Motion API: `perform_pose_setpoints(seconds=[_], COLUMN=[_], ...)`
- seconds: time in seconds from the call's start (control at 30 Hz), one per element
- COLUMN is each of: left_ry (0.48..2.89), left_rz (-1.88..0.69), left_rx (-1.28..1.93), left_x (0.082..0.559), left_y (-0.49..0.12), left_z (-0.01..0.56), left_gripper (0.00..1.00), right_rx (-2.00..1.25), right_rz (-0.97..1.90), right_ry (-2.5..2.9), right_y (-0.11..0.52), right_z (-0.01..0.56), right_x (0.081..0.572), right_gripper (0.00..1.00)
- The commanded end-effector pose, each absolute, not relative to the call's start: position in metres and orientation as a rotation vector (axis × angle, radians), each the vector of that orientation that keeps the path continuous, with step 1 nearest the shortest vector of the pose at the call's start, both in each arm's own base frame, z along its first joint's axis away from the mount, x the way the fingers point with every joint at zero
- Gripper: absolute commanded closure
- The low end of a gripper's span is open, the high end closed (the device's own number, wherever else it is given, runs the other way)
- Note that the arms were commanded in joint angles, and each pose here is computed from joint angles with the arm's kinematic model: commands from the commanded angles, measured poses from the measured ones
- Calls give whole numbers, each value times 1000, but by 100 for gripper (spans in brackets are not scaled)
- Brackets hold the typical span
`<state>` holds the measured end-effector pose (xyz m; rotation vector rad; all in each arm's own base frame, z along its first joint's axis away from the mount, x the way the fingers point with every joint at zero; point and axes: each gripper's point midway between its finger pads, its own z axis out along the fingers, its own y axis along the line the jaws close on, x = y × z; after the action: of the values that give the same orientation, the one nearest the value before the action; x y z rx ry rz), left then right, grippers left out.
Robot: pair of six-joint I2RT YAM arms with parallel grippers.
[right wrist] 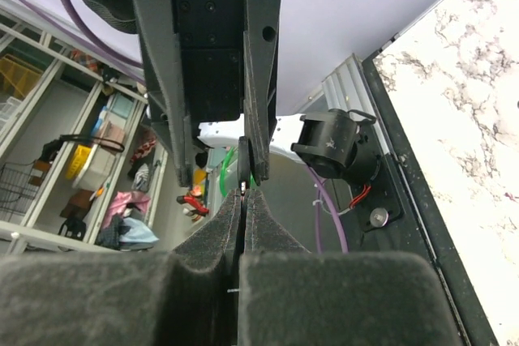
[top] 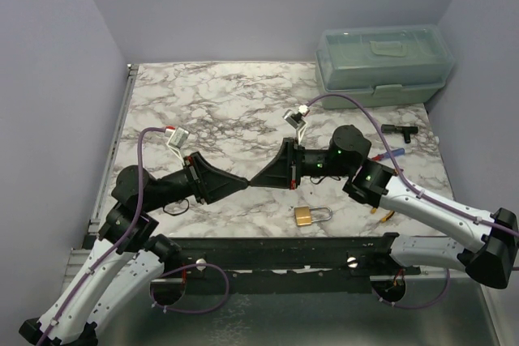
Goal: Unlock with the key
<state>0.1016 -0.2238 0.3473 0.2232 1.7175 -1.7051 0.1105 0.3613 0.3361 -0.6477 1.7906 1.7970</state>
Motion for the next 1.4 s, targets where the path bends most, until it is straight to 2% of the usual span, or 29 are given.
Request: perform_pose_setpoints(seconds=[0.0, 0.2, 0.43, 0.6, 0.93, 1.1, 1.23, 1.3, 1.37], left_ry=[1694, 1687, 1702, 1718, 1704, 1715, 1714, 1717, 1720], left_rz=[-1732, -1735, -1739, -1739, -1740, -1731, -1728, -1727, -1727], left_rx=[287, 292, 280, 273, 291, 287, 280, 272, 266], left_x=[93, 91, 92, 93, 90, 90, 91, 92, 93], left_y=[-225, -224, -225, -226, -224, -224, -224, -224, -224], left_z=[352, 353, 349, 348, 353, 351, 351, 350, 349], left_gripper=[62, 68, 69, 80, 67, 66, 73, 83, 100], right_rx=[-698, -701, -703, -693, -675, -679, -686, -691, -689], right_rz=[1840, 1851, 1859, 1845, 1812, 1795, 1799, 1802, 1803], right_ry=[1752, 1762, 1758, 1757, 1735, 1732, 1741, 1751, 1762], right_y=[366, 368, 369, 368, 363, 364, 366, 368, 369], right_z=[346, 343, 343, 343, 349, 351, 348, 346, 344], right_x=[105, 105, 105, 106, 109, 111, 111, 111, 112], right_gripper=[100, 100, 100, 100, 100, 100, 100, 100, 100])
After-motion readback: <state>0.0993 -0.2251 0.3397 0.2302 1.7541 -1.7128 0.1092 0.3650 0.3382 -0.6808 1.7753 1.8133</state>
